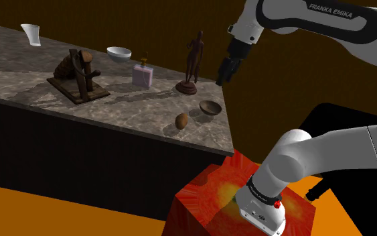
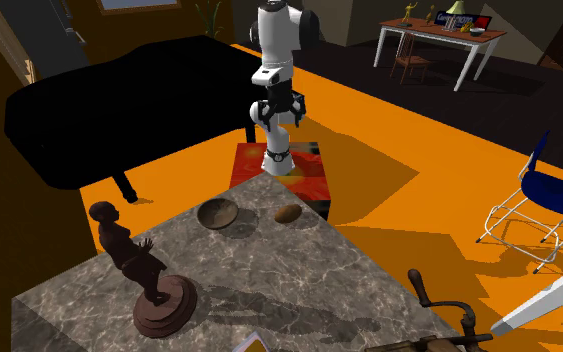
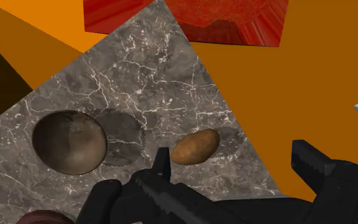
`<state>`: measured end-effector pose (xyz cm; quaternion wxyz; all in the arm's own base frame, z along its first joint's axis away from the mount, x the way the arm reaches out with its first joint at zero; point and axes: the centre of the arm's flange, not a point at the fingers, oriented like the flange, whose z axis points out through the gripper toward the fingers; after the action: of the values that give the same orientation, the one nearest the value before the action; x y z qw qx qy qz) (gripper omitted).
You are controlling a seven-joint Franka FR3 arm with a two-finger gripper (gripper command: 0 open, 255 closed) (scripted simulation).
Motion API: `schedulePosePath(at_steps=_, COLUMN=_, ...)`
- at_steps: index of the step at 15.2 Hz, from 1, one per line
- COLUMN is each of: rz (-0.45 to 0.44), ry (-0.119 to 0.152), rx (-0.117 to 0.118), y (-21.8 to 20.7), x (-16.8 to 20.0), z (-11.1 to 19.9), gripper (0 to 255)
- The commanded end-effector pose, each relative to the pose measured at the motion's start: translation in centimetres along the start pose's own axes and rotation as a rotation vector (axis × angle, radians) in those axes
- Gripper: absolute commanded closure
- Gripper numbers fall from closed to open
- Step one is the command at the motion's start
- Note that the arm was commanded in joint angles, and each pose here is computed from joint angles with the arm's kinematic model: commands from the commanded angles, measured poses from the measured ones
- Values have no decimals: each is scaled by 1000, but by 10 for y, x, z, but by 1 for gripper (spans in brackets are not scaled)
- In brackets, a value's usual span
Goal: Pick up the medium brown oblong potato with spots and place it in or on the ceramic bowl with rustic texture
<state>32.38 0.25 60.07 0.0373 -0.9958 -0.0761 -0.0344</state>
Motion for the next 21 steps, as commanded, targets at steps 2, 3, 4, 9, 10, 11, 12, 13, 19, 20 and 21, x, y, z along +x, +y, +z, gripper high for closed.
schedulePosePath(at_steps=2, rz=50, ry=-9, rx=3, y=-1, x=8, z=11, gripper=0)
schedulePosePath(at_steps=3, rz=99, ry=-17, rx=7, y=-2, x=17, z=22, gripper=0)
schedulePosePath(at_steps=4, rz=149, ry=-26, rx=10, y=-2, x=25, z=33, gripper=0)
schedulePosePath(at_steps=9, rz=398, ry=-68, rx=27, y=2, x=64, z=91, gripper=0)
schedulePosePath(at_steps=10, rz=448, ry=-77, rx=30, y=4, x=71, z=102, gripper=0)
schedulePosePath(at_steps=11, rz=497, ry=-85, rx=34, y=7, x=78, z=114, gripper=0)
schedulePosePath(at_steps=12, rz=547, ry=-94, rx=37, y=9, x=85, z=126, gripper=0)
schedulePosePath(at_steps=13, rz=597, ry=-102, rx=41, y=12, x=92, z=138, gripper=0)
schedulePosePath(at_steps=19, rz=895, ry=-153, rx=61, y=34, x=127, z=210, gripper=0)
schedulePosePath(at_steps=20, rz=945, ry=-162, rx=64, y=39, x=131, z=222, gripper=0)
schedulePosePath(at_steps=21, rz=995, ry=-170, rx=68, y=44, x=136, z=235, gripper=0)
